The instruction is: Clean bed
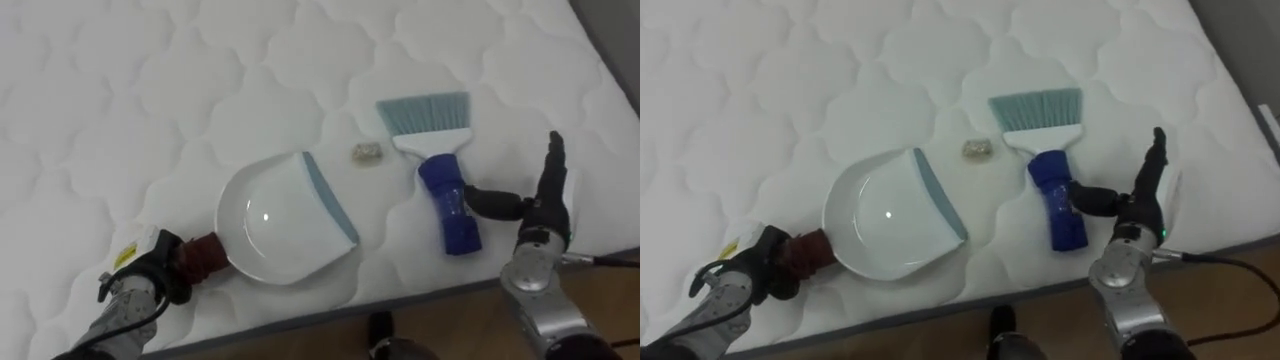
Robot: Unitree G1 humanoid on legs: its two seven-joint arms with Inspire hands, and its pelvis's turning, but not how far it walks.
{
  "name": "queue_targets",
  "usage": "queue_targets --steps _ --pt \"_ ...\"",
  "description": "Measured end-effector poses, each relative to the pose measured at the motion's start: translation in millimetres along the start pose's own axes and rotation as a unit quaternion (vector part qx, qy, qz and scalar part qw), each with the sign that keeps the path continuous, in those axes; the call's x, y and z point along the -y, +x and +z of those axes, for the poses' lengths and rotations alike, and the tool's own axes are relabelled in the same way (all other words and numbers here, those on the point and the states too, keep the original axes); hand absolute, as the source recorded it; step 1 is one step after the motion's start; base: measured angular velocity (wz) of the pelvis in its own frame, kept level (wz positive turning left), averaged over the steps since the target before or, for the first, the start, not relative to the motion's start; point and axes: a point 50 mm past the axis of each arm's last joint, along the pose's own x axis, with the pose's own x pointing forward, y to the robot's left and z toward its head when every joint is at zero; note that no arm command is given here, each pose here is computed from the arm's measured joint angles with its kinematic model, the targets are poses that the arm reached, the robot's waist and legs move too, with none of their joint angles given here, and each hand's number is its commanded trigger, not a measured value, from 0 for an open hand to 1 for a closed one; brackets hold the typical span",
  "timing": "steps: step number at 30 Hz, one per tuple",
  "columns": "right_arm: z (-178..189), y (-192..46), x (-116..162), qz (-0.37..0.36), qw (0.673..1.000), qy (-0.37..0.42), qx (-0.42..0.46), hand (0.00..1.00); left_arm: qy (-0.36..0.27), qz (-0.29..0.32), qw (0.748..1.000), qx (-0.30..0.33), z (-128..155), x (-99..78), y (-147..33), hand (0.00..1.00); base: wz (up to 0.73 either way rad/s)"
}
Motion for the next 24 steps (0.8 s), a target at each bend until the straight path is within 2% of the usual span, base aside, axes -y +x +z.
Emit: queue_targets --steps 14,24 --pt "-9 -5 -16 0.068 0.997 -0.015 -0.023 0.00 -0.001 -0.010 1.000 0.001 2 1.7 0.3 1.00 0.00" --pt "-23 -8 -15 0.084 0.995 -0.020 -0.056 0.00 -0.002 -0.008 1.000 0.005 4 0.0 1.2 1.00 0.02"
